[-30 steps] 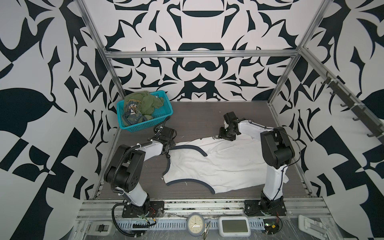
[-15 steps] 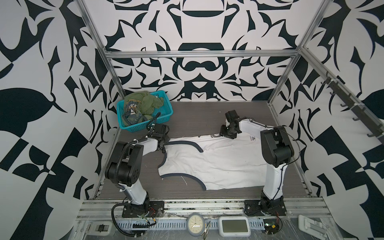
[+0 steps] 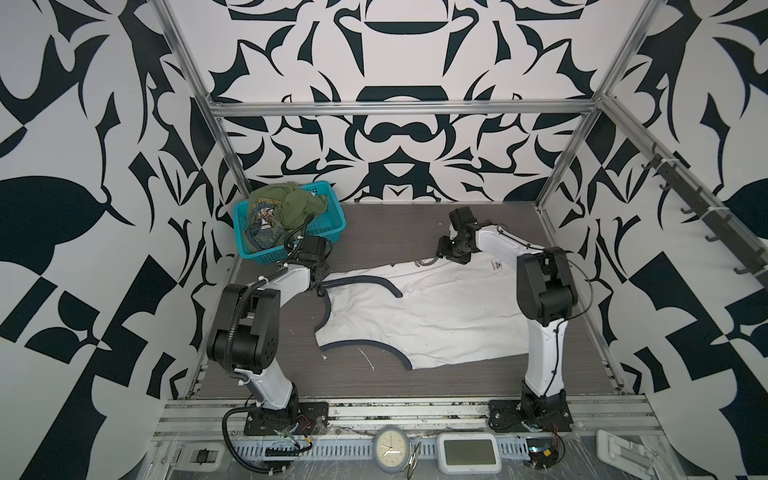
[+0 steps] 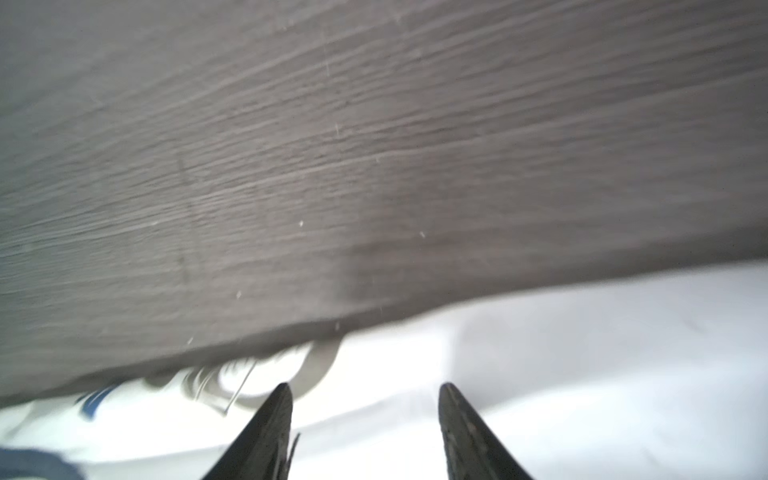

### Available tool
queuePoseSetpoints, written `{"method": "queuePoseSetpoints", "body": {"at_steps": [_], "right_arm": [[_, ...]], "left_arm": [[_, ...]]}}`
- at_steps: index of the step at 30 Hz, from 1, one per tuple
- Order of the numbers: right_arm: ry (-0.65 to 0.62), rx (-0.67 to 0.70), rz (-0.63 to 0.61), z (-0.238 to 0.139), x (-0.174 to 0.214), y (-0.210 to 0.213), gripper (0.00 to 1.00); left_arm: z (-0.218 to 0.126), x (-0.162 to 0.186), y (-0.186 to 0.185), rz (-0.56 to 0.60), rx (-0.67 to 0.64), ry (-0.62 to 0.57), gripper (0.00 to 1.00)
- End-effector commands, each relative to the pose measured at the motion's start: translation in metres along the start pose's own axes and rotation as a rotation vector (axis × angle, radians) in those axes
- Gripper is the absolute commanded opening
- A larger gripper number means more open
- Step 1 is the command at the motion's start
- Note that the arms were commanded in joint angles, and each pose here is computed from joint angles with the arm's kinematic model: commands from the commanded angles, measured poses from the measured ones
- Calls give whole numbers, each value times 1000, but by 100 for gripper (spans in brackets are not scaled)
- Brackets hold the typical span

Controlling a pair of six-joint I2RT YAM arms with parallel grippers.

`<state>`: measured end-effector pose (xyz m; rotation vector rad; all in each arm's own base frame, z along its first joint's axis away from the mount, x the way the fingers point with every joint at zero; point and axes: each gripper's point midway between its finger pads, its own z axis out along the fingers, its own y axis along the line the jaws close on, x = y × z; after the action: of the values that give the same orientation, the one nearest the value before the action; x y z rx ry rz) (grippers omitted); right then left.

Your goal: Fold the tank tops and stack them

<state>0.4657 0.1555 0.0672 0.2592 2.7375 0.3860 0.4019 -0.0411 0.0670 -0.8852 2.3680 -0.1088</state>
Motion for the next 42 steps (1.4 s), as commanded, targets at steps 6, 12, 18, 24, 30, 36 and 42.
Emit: {"method": "queuePoseSetpoints", "body": {"at_steps": [6,12,18,24,30,36,42], "right_arm": [[-29,61,-12,-75,61,-37,60],[32,64,65,-78,116,-61,60],[59,100,106,-72,142,-79,60],[87,123,119,-48,146,-86,59],[85,137,159,-29,121,-97,59],[60,120,167,-36,93,-95,60],[2,191,176,-85,96,-119,60]], "left_arm": [[-66,56,-41,181,105,106,55],[-70,135,-114,364,218,223,59],[-42,174,-157,422,239,297,59],[-6,177,-169,466,188,287,59],[31,164,-165,429,150,290,59],[32,145,-172,423,143,269,59],[-45,130,-180,541,196,201,71]]}}
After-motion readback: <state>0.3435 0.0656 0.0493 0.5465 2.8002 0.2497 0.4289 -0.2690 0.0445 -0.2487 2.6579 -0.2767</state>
